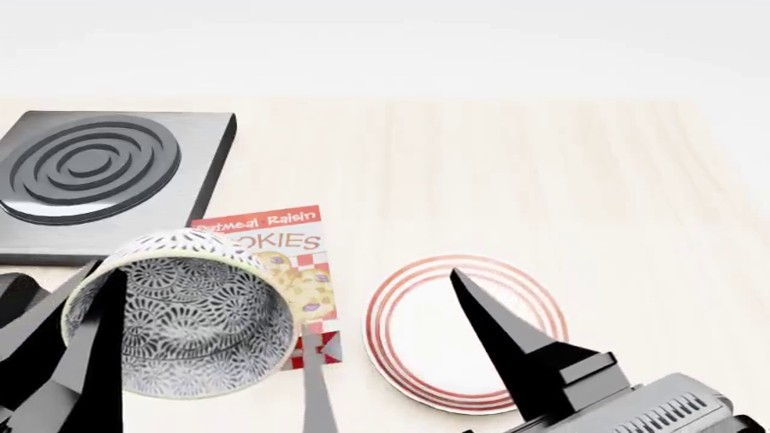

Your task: Pick the akita bowl from table center and place it on the plate.

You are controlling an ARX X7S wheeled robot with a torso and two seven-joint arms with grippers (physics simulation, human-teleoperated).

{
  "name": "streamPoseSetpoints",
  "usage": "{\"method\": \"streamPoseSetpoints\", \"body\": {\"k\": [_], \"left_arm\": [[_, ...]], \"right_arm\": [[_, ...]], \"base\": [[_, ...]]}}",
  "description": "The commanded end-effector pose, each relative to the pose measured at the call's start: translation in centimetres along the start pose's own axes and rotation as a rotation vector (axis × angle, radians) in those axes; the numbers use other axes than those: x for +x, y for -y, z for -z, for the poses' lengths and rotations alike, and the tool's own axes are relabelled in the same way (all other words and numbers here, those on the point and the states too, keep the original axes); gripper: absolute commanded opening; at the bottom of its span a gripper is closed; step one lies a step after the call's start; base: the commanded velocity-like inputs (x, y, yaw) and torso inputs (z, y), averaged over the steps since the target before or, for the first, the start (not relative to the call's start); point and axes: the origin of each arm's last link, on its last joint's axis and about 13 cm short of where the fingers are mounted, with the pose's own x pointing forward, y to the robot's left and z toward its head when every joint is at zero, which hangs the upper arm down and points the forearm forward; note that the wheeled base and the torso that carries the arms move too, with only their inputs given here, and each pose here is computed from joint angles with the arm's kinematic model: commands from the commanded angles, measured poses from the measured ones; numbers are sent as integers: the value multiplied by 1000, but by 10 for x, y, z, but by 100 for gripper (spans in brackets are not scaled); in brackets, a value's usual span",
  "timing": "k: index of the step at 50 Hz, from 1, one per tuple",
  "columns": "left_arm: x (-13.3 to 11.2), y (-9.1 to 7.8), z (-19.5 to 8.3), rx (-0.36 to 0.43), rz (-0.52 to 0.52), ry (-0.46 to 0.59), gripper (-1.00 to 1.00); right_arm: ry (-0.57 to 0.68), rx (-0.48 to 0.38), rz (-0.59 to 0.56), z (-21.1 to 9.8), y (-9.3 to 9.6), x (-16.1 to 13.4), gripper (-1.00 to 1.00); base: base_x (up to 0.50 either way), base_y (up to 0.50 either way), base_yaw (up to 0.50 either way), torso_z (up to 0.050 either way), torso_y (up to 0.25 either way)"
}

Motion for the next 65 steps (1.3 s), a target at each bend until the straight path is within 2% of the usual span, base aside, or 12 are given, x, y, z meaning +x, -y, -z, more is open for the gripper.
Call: {"method": "streamPoseSetpoints", "body": {"k": [1, 20, 40, 41, 65], "left_arm": [[22, -2, -3, 32, 23, 36, -100], [28, 6, -13, 36, 126, 98, -100], [34, 2, -22, 69, 144, 149, -100], [35, 1, -22, 70, 144, 151, -100], [32, 1, -17, 84, 151, 133, -100]], "right_arm": [[8, 15, -29, -3, 0, -2, 100], [23, 42, -56, -1, 0, 8, 100], [-9, 48, -68, 2, 4, 16, 100], [-10, 50, -61, 2, 4, 17, -100], [2, 55, -64, 2, 3, 16, -100]], "base": [[0, 0, 0, 0, 0], [0, 0, 0, 0, 0], [0, 0, 0, 0, 1], [0, 0, 0, 0, 0], [0, 0, 0, 0, 0]]}}
